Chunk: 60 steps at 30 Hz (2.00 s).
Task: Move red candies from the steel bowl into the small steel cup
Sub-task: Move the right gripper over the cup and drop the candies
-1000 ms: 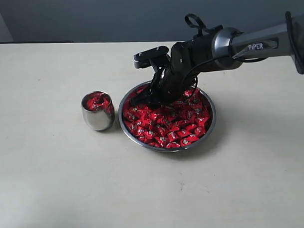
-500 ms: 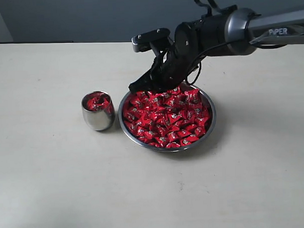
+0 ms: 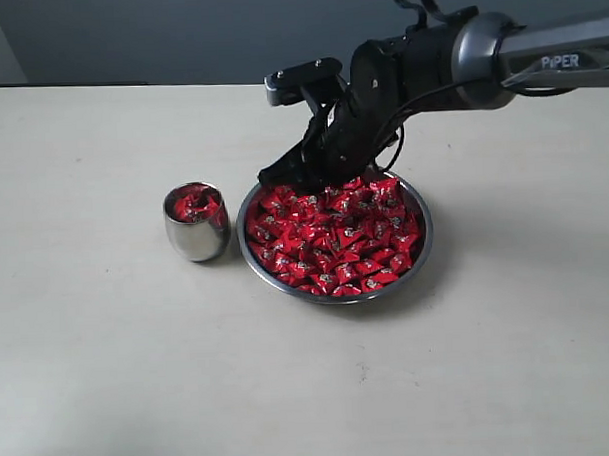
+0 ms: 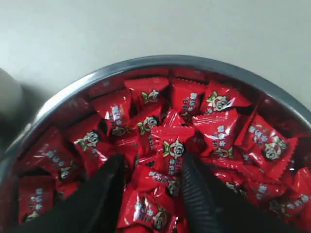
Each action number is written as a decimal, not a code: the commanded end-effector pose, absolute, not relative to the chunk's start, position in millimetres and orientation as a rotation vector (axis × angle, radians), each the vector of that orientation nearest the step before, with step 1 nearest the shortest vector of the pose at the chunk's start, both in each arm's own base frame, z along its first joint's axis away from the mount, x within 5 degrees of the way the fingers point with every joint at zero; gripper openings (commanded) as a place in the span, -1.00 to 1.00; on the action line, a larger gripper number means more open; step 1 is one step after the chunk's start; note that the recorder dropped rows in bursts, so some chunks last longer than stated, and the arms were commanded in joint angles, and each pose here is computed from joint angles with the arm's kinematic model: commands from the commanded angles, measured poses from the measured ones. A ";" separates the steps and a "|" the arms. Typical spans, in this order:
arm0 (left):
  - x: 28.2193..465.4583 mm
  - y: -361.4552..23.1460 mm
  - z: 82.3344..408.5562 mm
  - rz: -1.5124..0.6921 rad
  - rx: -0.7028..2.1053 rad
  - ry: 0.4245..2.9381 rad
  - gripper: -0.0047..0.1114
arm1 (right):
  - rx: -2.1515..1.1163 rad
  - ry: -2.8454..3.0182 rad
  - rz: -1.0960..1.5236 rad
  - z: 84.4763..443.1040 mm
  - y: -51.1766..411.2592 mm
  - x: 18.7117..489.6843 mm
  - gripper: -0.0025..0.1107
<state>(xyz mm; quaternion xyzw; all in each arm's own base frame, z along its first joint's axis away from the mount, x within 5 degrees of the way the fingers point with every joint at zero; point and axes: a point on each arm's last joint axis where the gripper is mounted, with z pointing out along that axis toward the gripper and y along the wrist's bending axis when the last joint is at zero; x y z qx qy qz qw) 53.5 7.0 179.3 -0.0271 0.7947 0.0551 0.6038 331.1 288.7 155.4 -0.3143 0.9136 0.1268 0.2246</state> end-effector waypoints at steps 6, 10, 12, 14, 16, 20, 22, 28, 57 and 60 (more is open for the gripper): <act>53.2 6.6 182.8 0.124 -0.055 1.821 -0.91 | -0.845 2.506 0.328 114.2 292.3 341.9 -0.24; 53.2 6.6 182.8 0.124 -0.055 1.821 -0.91 | -0.849 2.504 0.325 112.2 292.4 342.2 -0.85; 53.2 6.6 182.8 0.124 -0.055 1.821 -0.91 | -0.841 2.495 0.331 117.5 292.4 342.3 -0.95; 53.2 6.6 182.8 0.124 -0.055 1.821 -0.91 | -0.840 2.484 0.337 127.4 291.9 341.5 -0.96; 53.2 6.6 182.8 0.124 -0.055 1.821 -0.91 | -0.840 2.477 0.343 138.5 291.0 340.0 -0.96; 53.2 6.6 182.8 0.124 -0.055 1.821 -0.91 | -0.833 2.433 0.364 168.9 289.1 336.0 -0.97; 53.2 6.6 182.8 0.124 -0.055 1.821 -0.91 | -0.821 2.419 0.379 180.7 288.1 334.2 -0.97; 53.2 6.6 182.8 0.124 -0.055 1.821 -0.91 | -0.846 2.363 0.433 209.2 297.9 317.4 -0.97; 53.2 6.6 182.8 0.124 -0.055 1.821 -0.91 | -1.075 2.256 0.516 176.8 383.4 295.4 -0.64; 53.2 6.6 182.8 0.124 -0.055 1.821 -0.91 | -1.074 2.252 0.519 181.2 382.7 294.8 -0.28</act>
